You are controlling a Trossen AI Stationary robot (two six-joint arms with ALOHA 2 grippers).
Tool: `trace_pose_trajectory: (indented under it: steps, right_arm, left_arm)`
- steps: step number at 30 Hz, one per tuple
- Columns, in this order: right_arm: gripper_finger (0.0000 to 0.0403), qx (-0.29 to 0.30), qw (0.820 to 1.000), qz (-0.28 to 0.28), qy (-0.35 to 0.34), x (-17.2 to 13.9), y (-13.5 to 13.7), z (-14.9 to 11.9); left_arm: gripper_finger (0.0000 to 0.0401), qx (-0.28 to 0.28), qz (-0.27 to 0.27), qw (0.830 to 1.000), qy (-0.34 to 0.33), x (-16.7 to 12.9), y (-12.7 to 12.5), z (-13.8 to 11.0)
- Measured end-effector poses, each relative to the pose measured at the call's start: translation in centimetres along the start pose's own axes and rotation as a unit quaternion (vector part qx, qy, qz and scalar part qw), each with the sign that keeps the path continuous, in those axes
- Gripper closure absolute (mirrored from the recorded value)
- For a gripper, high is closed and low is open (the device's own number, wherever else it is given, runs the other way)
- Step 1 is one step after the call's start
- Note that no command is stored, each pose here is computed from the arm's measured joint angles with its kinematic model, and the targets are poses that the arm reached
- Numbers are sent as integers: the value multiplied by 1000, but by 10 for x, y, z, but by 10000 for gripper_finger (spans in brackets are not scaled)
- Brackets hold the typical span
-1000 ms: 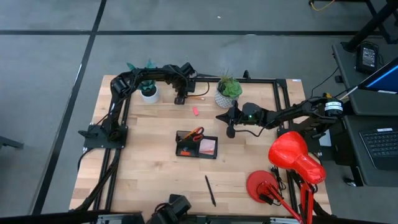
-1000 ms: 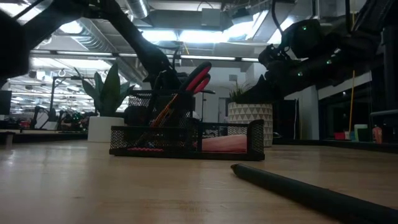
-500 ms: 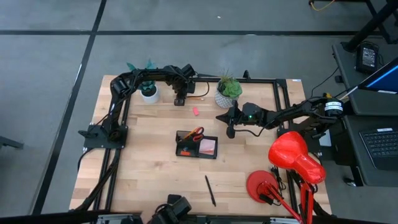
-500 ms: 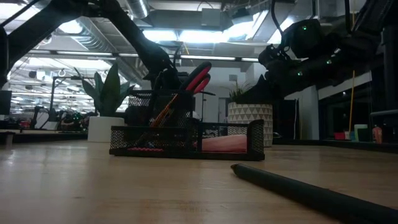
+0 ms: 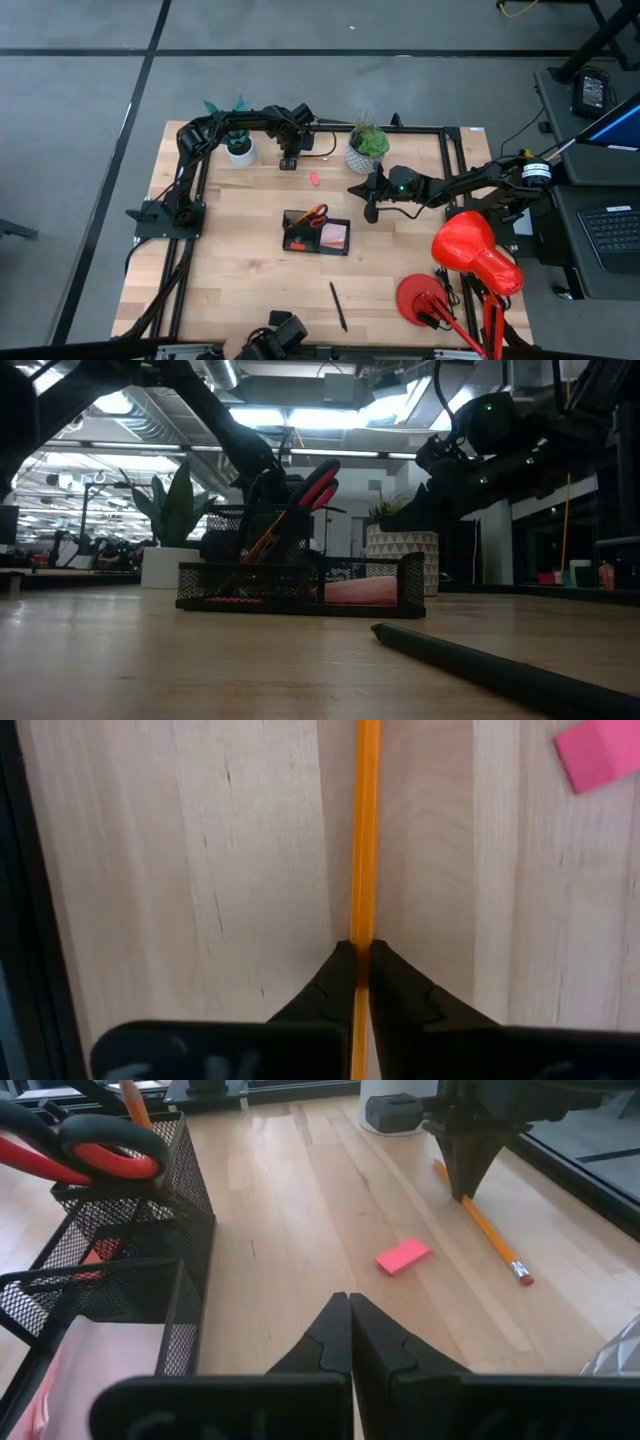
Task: Pick and place office supplies into organizer
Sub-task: Put the orange pencil into the desk organizer
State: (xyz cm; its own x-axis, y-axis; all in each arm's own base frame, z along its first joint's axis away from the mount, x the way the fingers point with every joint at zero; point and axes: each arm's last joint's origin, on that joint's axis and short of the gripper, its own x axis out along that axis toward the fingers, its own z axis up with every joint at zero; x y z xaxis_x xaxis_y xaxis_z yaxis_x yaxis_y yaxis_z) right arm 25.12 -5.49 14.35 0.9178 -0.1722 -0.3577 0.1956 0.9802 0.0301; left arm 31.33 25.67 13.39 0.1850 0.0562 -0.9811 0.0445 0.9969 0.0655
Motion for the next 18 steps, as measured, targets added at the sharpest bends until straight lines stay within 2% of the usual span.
trace_pose_trajectory:
  steps: [6, 12, 18]
  right_arm:
    - [402, -1, 1000, 0, 10, 0, 0, -2]
    - [402, 4, 999, -1, 42, 0, 0, -8]
    - [402, 14, 999, -1, 48, 0, 0, -9]
  left_arm:
    - [396, -9, 15, 1000, 8, -13, -1, -3]
    - [400, -11, 20, 1000, -7, -39, -6, -1]
    - [401, -10, 34, 998, -47, -69, -12, 2]
